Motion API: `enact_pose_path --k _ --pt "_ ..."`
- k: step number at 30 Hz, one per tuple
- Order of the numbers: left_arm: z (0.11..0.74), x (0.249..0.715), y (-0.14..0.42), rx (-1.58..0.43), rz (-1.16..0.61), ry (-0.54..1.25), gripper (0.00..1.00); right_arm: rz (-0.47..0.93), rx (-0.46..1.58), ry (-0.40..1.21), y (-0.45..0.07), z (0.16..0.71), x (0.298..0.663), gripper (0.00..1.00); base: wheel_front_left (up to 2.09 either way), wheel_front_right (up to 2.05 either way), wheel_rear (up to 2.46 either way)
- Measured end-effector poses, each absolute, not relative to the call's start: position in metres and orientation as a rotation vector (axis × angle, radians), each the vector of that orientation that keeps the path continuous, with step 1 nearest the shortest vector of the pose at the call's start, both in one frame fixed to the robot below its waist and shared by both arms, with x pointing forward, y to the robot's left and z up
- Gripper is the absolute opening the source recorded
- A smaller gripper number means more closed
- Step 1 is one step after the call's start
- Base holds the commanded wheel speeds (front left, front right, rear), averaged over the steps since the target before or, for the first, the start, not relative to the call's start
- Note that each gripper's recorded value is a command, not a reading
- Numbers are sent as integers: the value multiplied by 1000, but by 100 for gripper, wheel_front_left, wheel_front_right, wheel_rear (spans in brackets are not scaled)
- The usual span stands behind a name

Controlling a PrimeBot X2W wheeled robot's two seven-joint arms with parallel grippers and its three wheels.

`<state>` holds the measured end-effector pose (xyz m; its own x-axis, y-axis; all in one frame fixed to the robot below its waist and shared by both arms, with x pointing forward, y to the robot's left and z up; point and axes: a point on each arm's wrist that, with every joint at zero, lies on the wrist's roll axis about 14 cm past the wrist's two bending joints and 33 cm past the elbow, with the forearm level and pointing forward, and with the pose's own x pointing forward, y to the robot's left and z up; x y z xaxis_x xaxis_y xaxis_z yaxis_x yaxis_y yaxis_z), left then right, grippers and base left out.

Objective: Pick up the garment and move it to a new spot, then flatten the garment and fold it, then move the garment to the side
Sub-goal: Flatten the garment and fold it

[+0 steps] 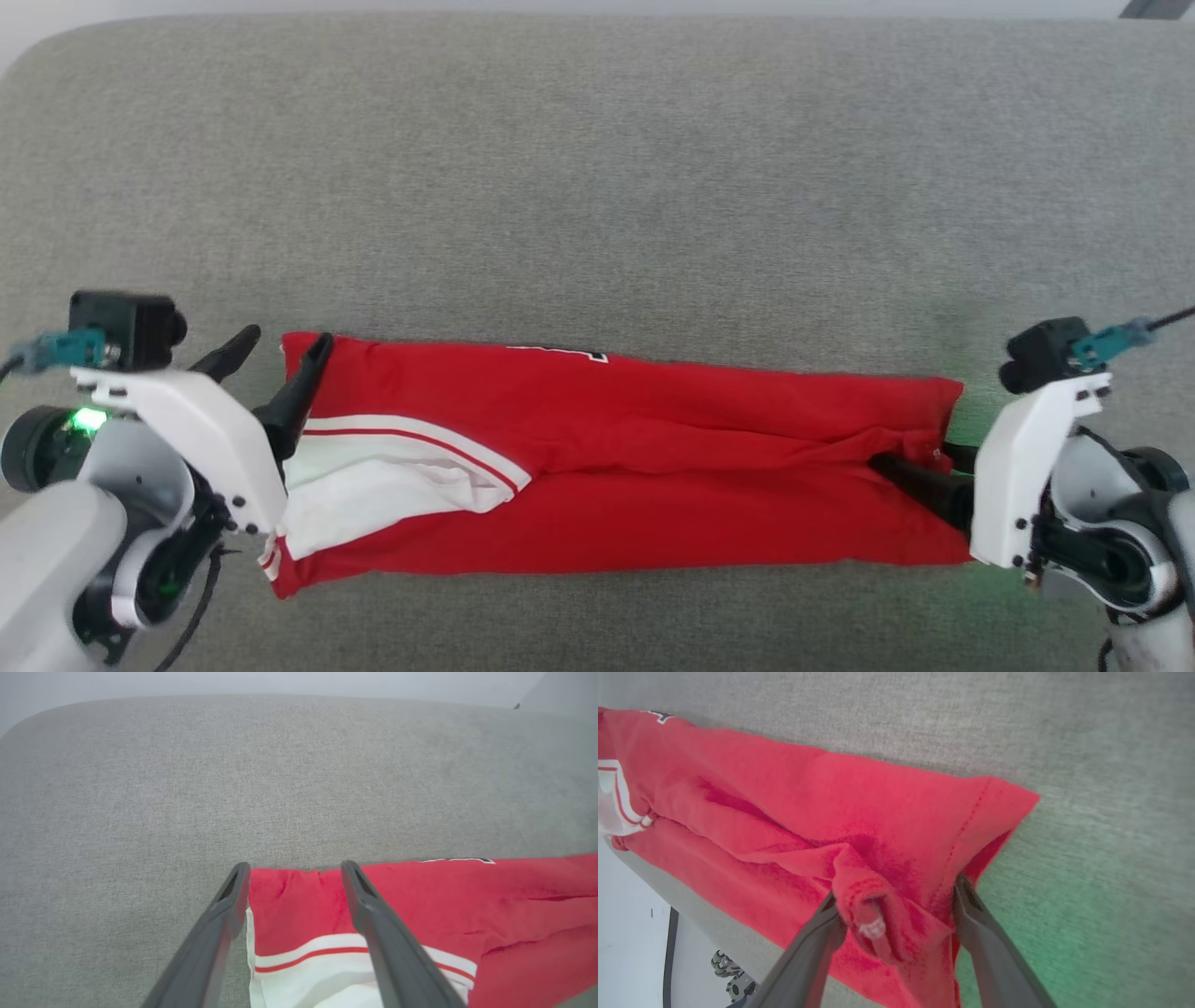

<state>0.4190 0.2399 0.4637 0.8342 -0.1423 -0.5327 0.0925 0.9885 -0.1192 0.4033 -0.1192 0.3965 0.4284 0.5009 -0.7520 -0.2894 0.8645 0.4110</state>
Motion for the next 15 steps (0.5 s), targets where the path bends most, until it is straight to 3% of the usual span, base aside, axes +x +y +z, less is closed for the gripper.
enact_pose_path --k 8,9,10,12,15 --pt "463 407 254 -125 -58 399 100 581 274 1111 -87 379 401 100 0 0 0" --pt "464 405 257 -131 -43 378 100 592 265 1122 -85 378 400 76 0 0 0" --pt "464 404 259 -140 -32 357 100 601 266 1132 -83 377 399 76 0 0 0" --pt "465 401 264 -133 -14 323 100 625 247 1138 -78 378 398 1 0 0 0" --pt "465 397 269 -145 14 287 100 635 278 1115 -73 382 402 0 0 0 0"
